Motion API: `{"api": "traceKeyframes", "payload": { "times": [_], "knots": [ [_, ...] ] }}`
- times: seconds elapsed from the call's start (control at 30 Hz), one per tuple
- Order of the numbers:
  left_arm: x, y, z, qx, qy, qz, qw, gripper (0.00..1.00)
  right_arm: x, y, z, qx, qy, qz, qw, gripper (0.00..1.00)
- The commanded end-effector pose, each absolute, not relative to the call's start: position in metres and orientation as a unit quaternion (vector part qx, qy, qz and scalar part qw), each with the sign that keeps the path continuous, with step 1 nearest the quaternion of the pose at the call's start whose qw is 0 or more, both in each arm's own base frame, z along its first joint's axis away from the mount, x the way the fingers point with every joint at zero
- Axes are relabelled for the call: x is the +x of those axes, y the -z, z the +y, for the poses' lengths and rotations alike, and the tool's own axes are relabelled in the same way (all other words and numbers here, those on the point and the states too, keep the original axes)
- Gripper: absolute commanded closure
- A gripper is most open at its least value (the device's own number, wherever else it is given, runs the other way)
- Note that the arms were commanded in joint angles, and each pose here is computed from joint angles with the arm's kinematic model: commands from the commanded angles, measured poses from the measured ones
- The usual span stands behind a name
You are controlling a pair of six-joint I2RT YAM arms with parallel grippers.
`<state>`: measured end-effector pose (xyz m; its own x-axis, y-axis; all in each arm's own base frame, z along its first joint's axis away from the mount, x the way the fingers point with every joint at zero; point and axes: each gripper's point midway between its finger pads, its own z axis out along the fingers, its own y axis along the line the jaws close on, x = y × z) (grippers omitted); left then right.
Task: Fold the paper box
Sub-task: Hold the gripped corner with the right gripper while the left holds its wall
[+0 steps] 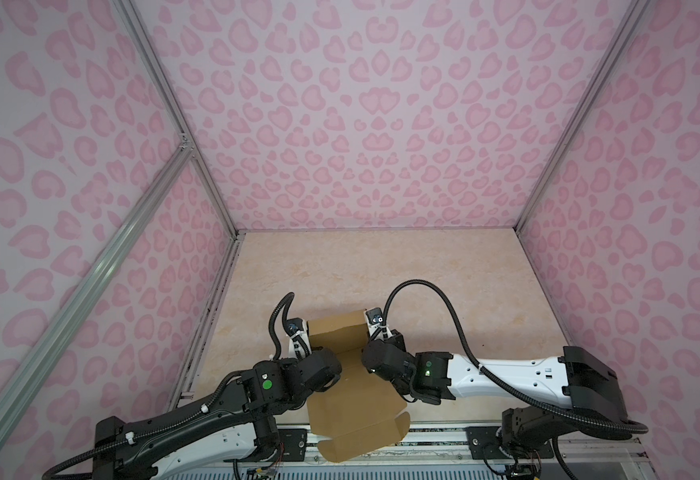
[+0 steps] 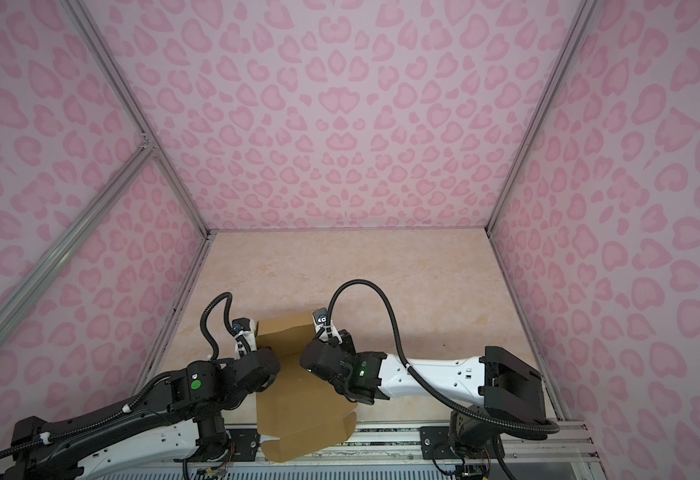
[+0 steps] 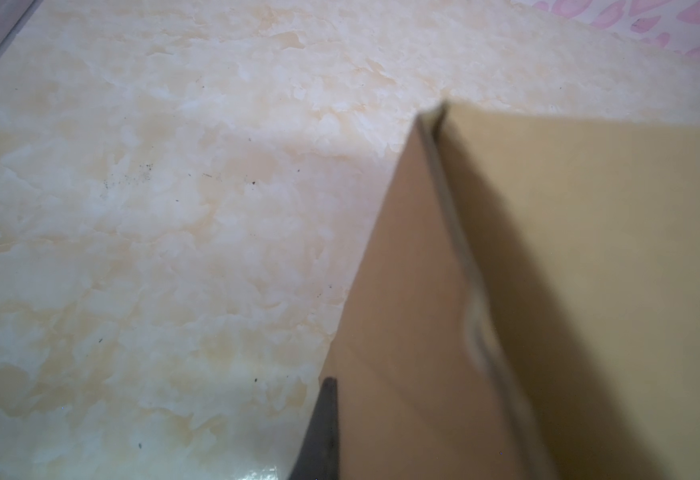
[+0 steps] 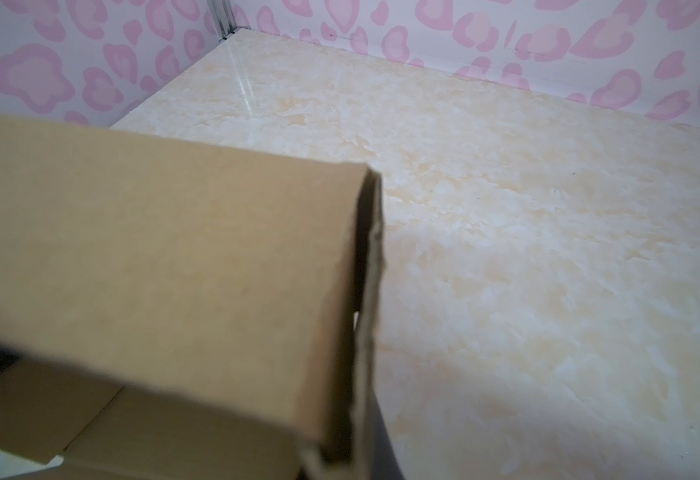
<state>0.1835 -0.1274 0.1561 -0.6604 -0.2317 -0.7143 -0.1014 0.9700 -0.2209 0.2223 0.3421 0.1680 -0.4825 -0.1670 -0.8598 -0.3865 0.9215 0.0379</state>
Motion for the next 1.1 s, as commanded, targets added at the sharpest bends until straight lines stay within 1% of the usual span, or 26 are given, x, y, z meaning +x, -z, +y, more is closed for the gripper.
{"api": "traceKeyframes", "payload": {
  "times": [0.0,0.23,0.3,0.37,0.47,0.77,0.83,0.9,1.0,1.07],
  "knots": [
    [0.193,-0.174,-0.146,-0.126,0.134,0.889,0.419,0.96,0.228,-0.168,0.34,-0.147,-0.111,0.858,0.48,1.0],
    [0.199,-0.184,-0.154,-0.127,0.129,0.887,0.424,0.96,0.226,-0.155,0.348,-0.144,-0.128,0.872,0.45,1.0],
    [0.199,-0.185,-0.153,-0.128,0.129,0.886,0.426,0.96,0.226,-0.154,0.346,-0.143,-0.127,0.873,0.449,0.96],
    [0.199,-0.184,-0.152,-0.129,0.128,0.885,0.428,0.96,0.227,-0.155,0.345,-0.142,-0.125,0.873,0.45,0.95],
    [0.198,-0.182,-0.149,-0.13,0.122,0.886,0.428,0.96,0.225,-0.161,0.344,-0.141,-0.13,0.872,0.451,1.0],
    [0.199,-0.181,-0.144,-0.126,0.105,0.886,0.433,0.97,0.211,-0.177,0.351,-0.163,-0.131,0.863,0.46,1.0],
    [0.199,-0.182,-0.144,-0.125,0.104,0.886,0.434,0.92,0.21,-0.179,0.351,-0.162,-0.133,0.862,0.461,1.0],
    [0.199,-0.185,-0.143,-0.124,0.105,0.885,0.437,0.82,0.209,-0.178,0.348,-0.161,-0.131,0.863,0.46,1.0],
    [0.199,-0.189,-0.141,-0.123,0.107,0.883,0.44,0.72,0.209,-0.178,0.345,-0.16,-0.129,0.864,0.46,1.0],
    [0.2,-0.192,-0.142,-0.122,0.109,0.882,0.442,0.67,0.209,-0.177,0.344,-0.159,-0.126,0.864,0.46,1.0]
  ]
}}
